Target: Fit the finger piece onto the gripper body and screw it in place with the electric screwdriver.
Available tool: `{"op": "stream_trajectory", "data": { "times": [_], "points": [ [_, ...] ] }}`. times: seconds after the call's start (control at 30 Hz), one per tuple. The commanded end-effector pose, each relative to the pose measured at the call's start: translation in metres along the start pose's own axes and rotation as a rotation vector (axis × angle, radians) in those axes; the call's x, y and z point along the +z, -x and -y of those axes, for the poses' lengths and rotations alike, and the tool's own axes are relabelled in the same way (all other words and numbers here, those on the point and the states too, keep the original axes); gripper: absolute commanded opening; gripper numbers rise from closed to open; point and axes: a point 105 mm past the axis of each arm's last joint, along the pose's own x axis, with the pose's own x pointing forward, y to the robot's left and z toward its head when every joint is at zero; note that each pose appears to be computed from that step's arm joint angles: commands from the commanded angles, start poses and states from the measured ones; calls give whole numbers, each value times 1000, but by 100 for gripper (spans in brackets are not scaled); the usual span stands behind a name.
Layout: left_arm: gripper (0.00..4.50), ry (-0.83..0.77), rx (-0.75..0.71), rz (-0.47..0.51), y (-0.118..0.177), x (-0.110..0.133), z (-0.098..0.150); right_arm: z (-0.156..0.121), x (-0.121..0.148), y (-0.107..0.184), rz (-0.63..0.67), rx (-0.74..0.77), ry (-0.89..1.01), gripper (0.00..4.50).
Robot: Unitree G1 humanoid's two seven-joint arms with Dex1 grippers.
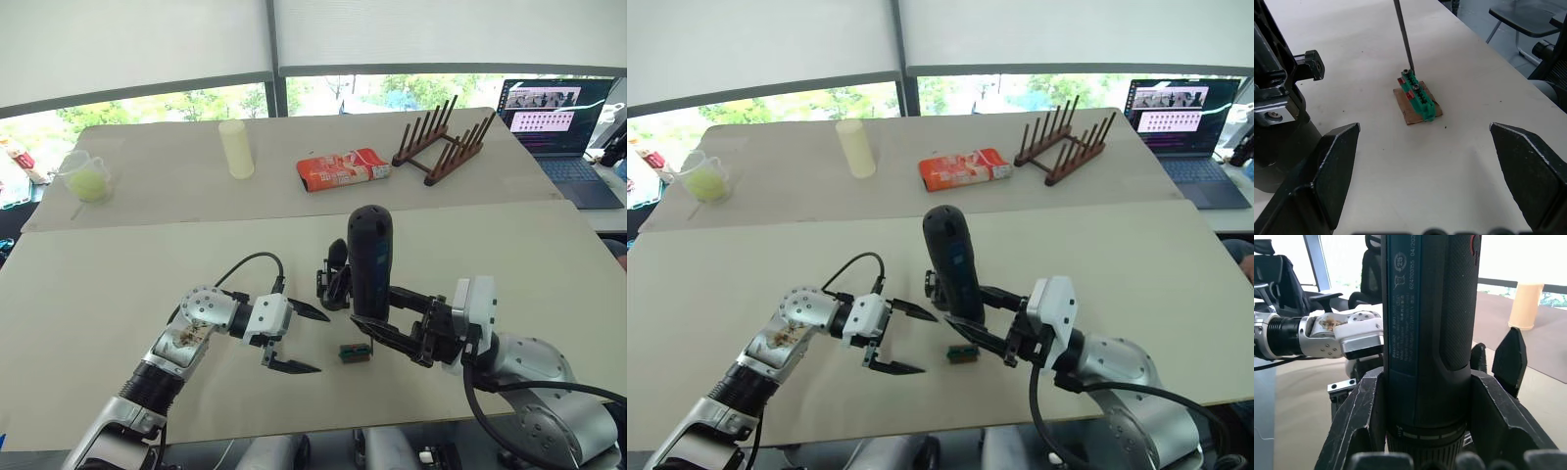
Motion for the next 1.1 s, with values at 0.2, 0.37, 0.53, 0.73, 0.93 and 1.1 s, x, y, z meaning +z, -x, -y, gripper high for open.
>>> {"op": "stream_trajectory", "data": {
  "times": [0.2, 0.37, 0.53, 0.73, 0.93, 1.1],
  "points": [
    [450, -31, 13, 10, -2, 5, -1, -3, 24, -2, 78, 44, 86, 190],
    [450, -28, 9, 11, -2, 4, 1, -8, 35, 6, 75, 51, 97, 190],
    [450, -6, -25, 13, -1, 2, 6, -6, 45, 3, 106, 18, 94, 190],
    [450, -9, -39, 15, -3, 3, 8, -5, 40, -3, 113, -4, 72, 190],
    [450, -14, -31, 12, -3, 3, 8, -3, 36, -2, 111, -22, 54, 190],
    [450, -14, -27, 12, -2, 2, 8, -5, 36, -4, 118, -19, 43, 190]
  ]
}}
